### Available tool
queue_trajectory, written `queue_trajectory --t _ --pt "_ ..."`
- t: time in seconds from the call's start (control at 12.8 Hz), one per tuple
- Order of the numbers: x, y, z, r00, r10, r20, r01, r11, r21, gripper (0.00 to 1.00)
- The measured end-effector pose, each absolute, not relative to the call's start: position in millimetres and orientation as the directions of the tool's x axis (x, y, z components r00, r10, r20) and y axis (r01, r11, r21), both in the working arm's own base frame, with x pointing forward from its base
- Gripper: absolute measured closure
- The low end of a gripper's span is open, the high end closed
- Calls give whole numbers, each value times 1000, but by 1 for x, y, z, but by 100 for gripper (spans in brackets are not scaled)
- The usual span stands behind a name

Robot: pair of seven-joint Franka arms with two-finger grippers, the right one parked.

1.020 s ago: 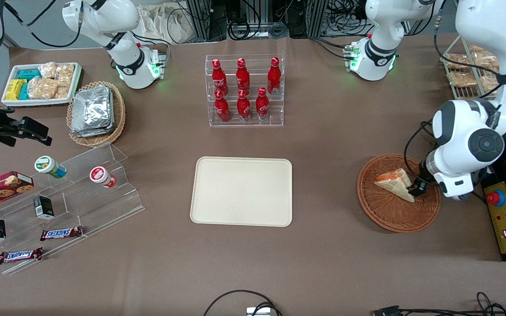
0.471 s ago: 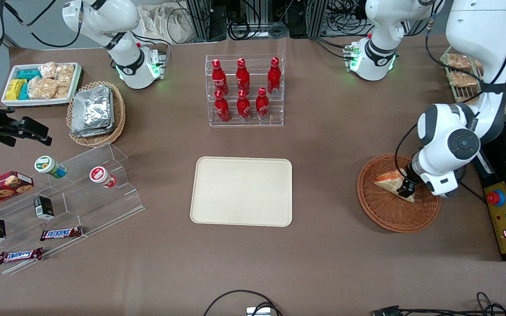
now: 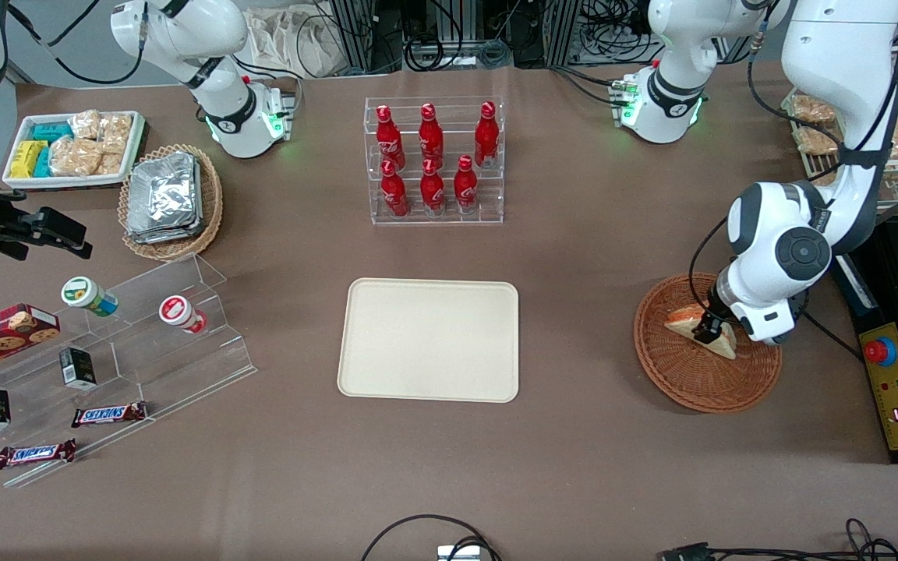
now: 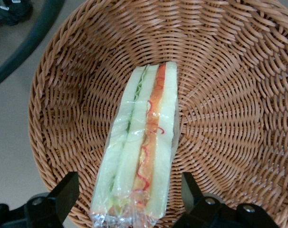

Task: Place sandwich from basket to tray
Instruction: 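Close the left gripper on the sandwich's wrapped end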

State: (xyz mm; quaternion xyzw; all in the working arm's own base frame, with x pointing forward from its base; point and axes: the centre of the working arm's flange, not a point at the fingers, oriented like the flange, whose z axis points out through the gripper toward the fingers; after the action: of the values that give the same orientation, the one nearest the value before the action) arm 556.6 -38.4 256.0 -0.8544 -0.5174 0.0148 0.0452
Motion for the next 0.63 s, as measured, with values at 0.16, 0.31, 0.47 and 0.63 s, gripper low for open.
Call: queue_trajectory --t 0.16,0.31,0.47,0.63 --pt "557 -39 256 464 886 23 883 -461 -85 23" --pt "557 -39 256 464 886 24 884 -461 -82 48" --pt "558 -39 257 464 885 26 884 -461 -79 65" --pt "562 -40 269 484 875 26 873 -481 -87 71"
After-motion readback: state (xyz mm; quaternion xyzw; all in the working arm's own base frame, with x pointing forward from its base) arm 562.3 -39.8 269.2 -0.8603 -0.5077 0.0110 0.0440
